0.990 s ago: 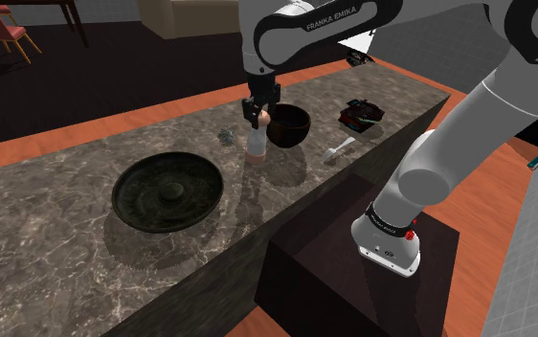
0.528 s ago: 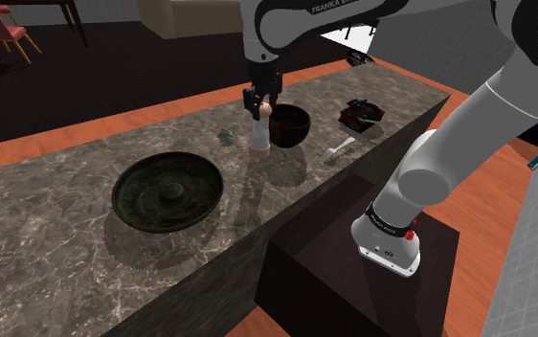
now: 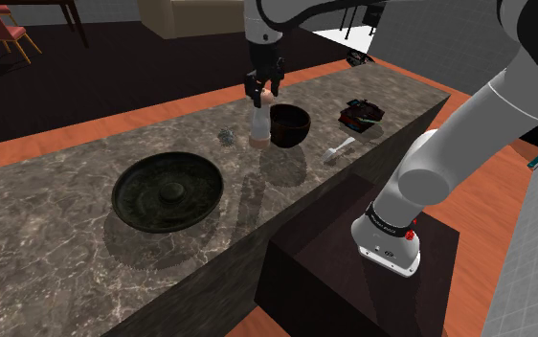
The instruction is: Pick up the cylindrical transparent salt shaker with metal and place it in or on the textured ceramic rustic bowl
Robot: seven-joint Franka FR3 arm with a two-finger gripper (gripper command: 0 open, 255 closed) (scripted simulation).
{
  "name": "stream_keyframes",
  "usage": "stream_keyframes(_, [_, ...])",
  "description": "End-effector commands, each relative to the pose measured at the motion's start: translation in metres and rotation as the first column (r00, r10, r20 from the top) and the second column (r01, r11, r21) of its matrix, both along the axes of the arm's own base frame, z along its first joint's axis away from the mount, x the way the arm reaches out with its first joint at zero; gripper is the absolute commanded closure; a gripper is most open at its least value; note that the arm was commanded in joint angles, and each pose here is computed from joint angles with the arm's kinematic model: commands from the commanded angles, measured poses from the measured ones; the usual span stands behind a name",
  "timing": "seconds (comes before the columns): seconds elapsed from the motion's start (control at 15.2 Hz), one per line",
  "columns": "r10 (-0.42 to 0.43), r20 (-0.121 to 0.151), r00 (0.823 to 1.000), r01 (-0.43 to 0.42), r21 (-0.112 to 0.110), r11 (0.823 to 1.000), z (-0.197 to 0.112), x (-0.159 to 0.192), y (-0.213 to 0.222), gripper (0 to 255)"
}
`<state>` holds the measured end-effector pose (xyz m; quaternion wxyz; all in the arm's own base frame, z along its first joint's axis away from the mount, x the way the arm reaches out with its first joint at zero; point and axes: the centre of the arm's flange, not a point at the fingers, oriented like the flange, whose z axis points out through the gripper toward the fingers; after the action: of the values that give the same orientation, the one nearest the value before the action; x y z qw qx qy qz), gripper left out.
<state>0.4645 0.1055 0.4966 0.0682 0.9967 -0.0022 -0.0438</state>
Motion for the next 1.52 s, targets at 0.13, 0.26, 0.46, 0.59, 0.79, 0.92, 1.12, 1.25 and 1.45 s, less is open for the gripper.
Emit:
stream_keyframes(0.13, [0.000,0.000,1.000,0.000,0.000,1.000,0.022,0.000,0.000,255])
stream_keyframes(0.26, [0.000,0.000,1.000,0.000,0.000,1.000,0.032,0.000,0.000,255])
stream_keyframes(0.46, [0.000,0.000,1.000,0.000,0.000,1.000,0.048,0.000,0.000,255])
stream_keyframes(0.59, [0.000,0.000,1.000,0.000,0.000,1.000,0.059,0.000,0.000,255])
stream_keyframes(0.79, [0.000,0.000,1.000,0.000,0.000,1.000,0.075,0.000,0.000,255])
stream_keyframes(0.92, [0.000,0.000,1.000,0.000,0.000,1.000,0.085,0.000,0.000,255])
stream_keyframes(1.12, [0.000,0.000,1.000,0.000,0.000,1.000,0.101,0.000,0.000,255])
stream_keyframes(1.25, [0.000,0.000,1.000,0.000,0.000,1.000,0.112,0.000,0.000,255])
stream_keyframes(1.45, [0.000,0.000,1.000,0.000,0.000,1.000,0.123,-0.001,-0.012,255])
